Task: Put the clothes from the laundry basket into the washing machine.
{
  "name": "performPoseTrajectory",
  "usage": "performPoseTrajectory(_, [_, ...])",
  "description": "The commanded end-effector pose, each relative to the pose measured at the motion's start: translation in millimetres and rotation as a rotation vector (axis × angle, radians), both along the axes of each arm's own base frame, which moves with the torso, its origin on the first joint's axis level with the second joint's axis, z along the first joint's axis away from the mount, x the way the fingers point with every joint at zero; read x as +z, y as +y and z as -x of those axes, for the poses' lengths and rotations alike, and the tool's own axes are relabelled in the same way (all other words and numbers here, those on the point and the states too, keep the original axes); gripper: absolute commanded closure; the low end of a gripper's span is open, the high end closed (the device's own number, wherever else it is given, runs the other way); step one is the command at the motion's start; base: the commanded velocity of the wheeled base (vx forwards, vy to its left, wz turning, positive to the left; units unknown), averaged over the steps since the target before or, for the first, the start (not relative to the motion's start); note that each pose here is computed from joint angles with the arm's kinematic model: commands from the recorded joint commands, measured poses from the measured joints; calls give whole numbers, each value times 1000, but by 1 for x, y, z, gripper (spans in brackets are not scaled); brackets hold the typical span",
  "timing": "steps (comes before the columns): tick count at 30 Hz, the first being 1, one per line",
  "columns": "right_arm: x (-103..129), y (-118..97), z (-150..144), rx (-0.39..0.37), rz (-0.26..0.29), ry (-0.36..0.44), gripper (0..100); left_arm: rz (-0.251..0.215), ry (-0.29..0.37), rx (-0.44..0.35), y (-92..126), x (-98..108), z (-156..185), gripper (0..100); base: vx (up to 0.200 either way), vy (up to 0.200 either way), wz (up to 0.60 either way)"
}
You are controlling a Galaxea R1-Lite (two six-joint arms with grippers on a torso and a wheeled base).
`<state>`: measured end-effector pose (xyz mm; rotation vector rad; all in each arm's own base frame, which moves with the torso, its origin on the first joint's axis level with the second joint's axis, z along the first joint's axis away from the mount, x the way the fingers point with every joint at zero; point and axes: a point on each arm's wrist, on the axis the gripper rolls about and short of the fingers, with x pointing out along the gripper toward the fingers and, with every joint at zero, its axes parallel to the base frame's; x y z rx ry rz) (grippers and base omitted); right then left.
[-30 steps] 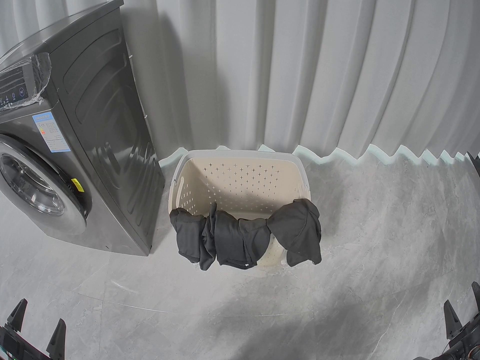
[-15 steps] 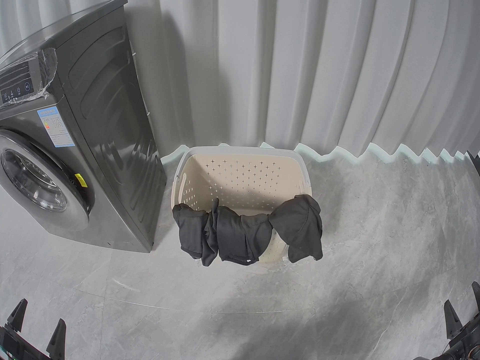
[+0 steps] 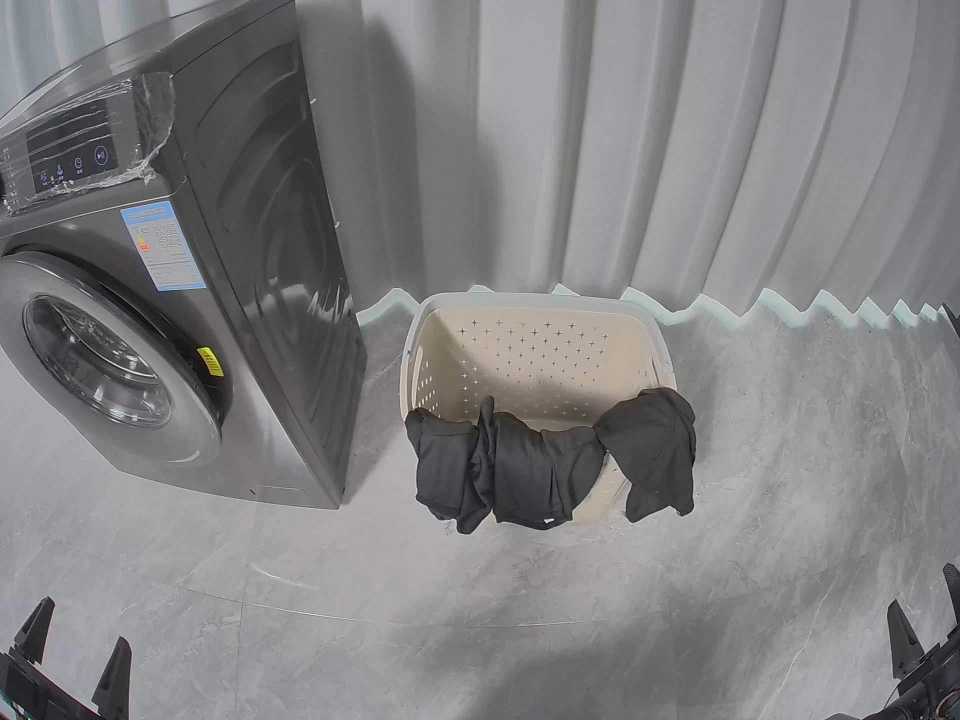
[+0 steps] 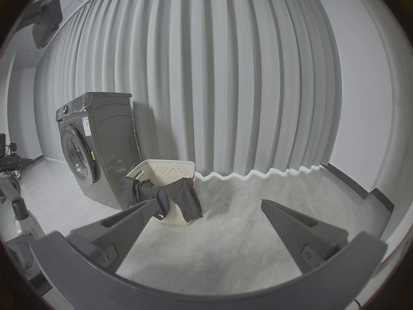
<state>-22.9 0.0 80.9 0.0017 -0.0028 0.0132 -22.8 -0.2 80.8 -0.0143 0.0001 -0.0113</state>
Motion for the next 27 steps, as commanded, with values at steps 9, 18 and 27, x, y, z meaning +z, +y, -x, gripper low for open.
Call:
performPoseTrajectory(9, [-5, 0, -1, -1, 0, 12, 0, 1, -2, -1, 0, -5, 0, 0, 0, 200, 0])
performPoseTrajectory(18, [-5, 0, -1, -1, 0, 12, 0, 0, -3, -1, 0, -4, 0, 0, 0, 200, 0])
performPoseTrajectory(27, [-5, 0, -1, 1, 0, 12, 0, -7, -2, 1, 0, -5, 0, 0, 0, 89, 0])
